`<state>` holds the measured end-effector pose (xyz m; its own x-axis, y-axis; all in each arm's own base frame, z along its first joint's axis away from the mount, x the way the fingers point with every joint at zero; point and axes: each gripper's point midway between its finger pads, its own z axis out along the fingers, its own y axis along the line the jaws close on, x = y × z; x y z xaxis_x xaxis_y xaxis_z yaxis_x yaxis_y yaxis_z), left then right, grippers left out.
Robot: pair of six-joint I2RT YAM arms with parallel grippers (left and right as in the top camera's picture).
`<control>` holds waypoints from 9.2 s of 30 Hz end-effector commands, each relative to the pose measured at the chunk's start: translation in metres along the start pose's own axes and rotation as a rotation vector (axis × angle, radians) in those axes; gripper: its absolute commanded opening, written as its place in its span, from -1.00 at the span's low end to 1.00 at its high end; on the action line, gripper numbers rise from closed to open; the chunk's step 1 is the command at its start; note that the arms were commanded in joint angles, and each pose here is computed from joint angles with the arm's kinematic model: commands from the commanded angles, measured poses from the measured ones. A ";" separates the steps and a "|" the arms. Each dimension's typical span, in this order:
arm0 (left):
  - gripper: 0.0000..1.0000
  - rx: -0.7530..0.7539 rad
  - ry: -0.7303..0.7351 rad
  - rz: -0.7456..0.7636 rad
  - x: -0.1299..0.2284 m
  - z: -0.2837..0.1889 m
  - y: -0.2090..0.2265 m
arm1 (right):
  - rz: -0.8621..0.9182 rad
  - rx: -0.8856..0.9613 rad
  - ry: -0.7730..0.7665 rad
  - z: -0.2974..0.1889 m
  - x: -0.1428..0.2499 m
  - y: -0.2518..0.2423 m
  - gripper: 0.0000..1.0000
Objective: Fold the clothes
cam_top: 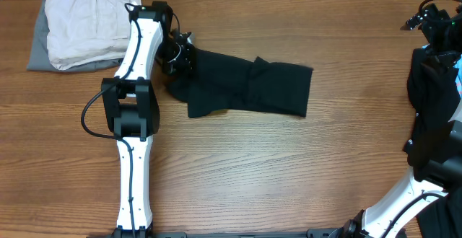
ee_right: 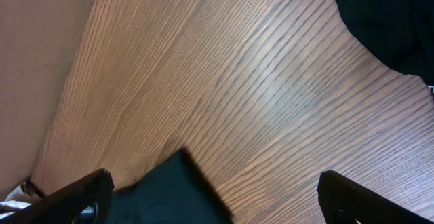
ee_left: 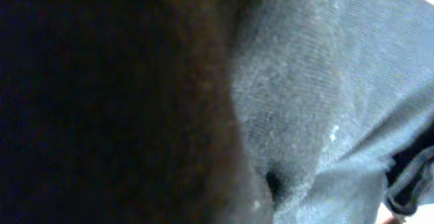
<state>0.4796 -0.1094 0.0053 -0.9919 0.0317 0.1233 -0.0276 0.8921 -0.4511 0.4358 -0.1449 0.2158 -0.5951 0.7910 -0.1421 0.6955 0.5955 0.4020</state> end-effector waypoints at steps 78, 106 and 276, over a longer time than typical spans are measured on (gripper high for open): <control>-0.77 -0.309 -0.246 0.508 0.043 0.008 -0.234 | -0.015 -0.006 -0.017 -0.005 -0.002 0.002 1.00; 0.07 -0.016 -0.023 0.652 0.129 0.005 -0.290 | -0.015 -0.006 -0.017 -0.005 -0.002 0.002 1.00; 1.00 -0.206 -0.351 0.582 -0.005 -0.016 -0.224 | -0.015 -0.006 -0.017 -0.005 -0.002 0.002 1.00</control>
<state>0.4505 -0.3436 0.1120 -0.8713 0.3772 -0.3139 0.4525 0.8650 -0.2166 0.4358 -0.1448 0.2158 -0.5951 0.7910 -0.1419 0.6954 0.5954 0.4023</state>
